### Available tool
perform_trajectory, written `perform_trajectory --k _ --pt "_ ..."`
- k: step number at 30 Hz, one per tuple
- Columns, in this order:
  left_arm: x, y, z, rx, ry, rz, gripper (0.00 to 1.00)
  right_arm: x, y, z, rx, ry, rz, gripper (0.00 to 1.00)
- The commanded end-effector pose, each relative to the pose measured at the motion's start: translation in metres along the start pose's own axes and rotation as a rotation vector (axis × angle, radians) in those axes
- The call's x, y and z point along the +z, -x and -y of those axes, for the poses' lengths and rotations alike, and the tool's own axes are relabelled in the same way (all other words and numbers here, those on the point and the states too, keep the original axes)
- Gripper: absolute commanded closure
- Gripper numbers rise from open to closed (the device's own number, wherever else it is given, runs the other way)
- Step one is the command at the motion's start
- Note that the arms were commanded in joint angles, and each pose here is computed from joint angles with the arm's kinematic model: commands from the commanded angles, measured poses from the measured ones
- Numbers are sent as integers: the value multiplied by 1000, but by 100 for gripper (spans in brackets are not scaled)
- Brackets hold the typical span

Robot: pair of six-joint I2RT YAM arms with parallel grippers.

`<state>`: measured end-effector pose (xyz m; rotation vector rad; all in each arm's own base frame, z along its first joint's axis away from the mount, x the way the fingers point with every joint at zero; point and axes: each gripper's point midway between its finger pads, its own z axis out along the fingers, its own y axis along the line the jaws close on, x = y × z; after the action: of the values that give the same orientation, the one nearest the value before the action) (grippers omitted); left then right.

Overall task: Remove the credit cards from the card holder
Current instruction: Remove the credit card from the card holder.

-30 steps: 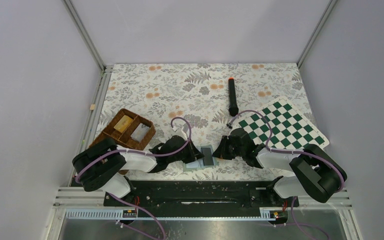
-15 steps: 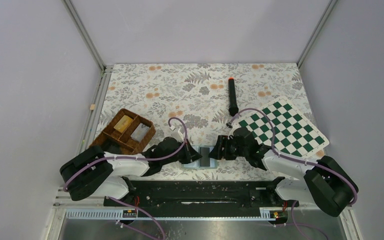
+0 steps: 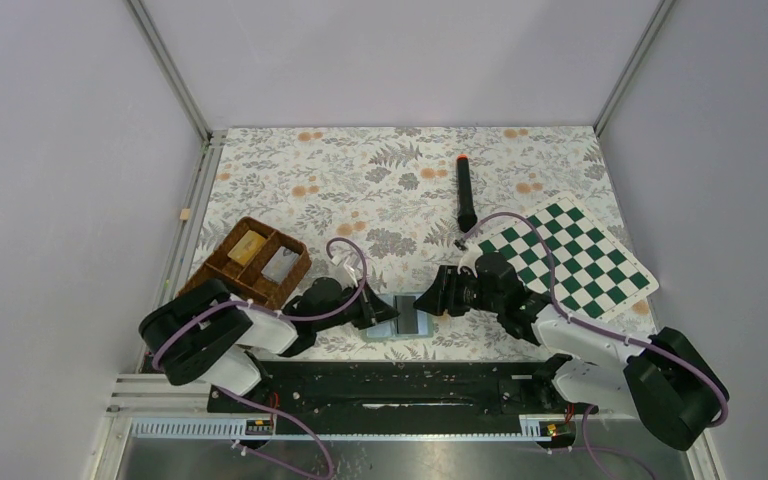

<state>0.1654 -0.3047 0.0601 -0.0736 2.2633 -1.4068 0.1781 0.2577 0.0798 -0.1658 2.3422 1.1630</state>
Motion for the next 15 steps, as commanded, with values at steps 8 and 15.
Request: perform_trajectory --k 8,15 --pt "-8 11 40 -72 -270 30 100 10 -2 -15 58 117 -27 44" --pt "-6 9 37 -87 -279 20 100 17 -6 2 125 82 -38 44"
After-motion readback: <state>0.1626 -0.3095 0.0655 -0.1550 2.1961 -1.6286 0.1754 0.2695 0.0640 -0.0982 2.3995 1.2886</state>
